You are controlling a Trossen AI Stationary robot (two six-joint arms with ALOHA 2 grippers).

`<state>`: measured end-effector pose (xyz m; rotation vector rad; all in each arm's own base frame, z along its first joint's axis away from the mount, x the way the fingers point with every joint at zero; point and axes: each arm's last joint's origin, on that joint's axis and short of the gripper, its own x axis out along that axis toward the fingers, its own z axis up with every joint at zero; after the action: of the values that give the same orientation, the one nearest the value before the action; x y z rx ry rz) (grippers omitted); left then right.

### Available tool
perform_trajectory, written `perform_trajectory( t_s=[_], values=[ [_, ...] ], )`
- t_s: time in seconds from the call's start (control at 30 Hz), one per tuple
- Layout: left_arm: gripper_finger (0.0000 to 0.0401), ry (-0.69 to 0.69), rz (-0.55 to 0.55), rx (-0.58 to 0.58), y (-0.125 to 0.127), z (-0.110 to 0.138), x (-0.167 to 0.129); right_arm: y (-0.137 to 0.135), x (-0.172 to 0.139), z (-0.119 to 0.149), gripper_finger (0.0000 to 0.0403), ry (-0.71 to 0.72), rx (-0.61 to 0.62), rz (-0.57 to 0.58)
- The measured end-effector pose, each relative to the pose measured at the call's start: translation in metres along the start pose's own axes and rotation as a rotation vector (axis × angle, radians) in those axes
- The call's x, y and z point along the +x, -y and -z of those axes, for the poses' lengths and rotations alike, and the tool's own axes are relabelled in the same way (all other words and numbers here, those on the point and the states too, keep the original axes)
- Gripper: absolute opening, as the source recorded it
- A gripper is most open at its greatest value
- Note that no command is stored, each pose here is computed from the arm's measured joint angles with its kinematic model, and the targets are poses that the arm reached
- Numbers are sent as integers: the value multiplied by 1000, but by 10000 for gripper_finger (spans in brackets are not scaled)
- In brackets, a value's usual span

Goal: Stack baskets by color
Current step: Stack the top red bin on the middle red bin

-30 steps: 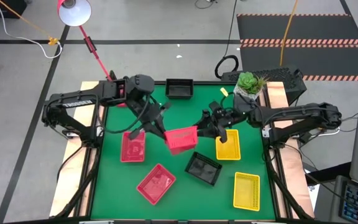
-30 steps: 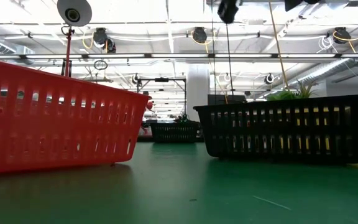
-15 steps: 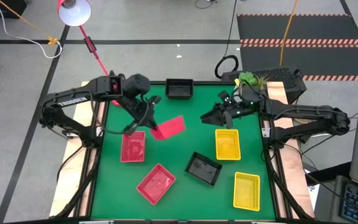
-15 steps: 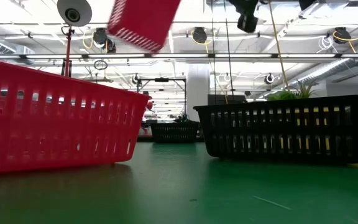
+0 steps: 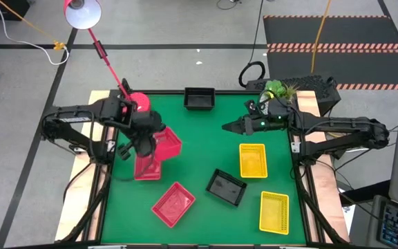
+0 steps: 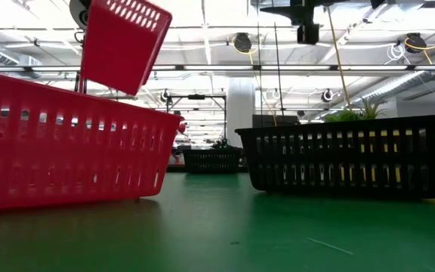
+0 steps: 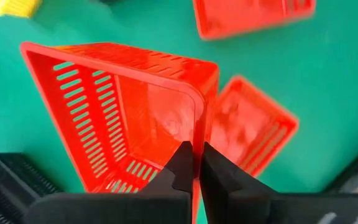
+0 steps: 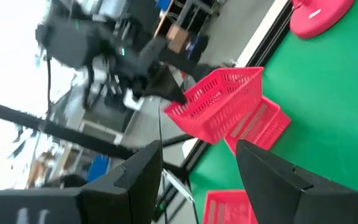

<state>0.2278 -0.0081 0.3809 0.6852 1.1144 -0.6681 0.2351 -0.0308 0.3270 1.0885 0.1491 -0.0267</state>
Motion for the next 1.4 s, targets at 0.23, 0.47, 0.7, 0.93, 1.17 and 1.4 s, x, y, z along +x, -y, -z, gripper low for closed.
perform_trajectory(
  t_s=[0.23, 0.47, 0.7, 0.93, 1.17, 1.4],
  values=[
    [14, -159, -38, 200, 26, -17, 3, -14, 4, 20, 201, 119, 28, 34],
    [8, -245, -28, 309, 52, -28, 14, -26, 3, 30, 201, 242, 39, 17],
    [7, -383, -48, 421, 81, -14, 38, -31, 3, 36, 201, 278, 38, 13],
    [9, -340, -157, 436, 102, -7, 49, -36, 2, 45, 201, 271, 58, 5],
    [11, -359, -126, 489, 123, 0, 73, -40, 1, 52, 201, 243, 51, -9],
    [7, -397, -117, 574, 142, 6, 97, -40, 1, 52, 201, 246, 55, -7]
  ],
)
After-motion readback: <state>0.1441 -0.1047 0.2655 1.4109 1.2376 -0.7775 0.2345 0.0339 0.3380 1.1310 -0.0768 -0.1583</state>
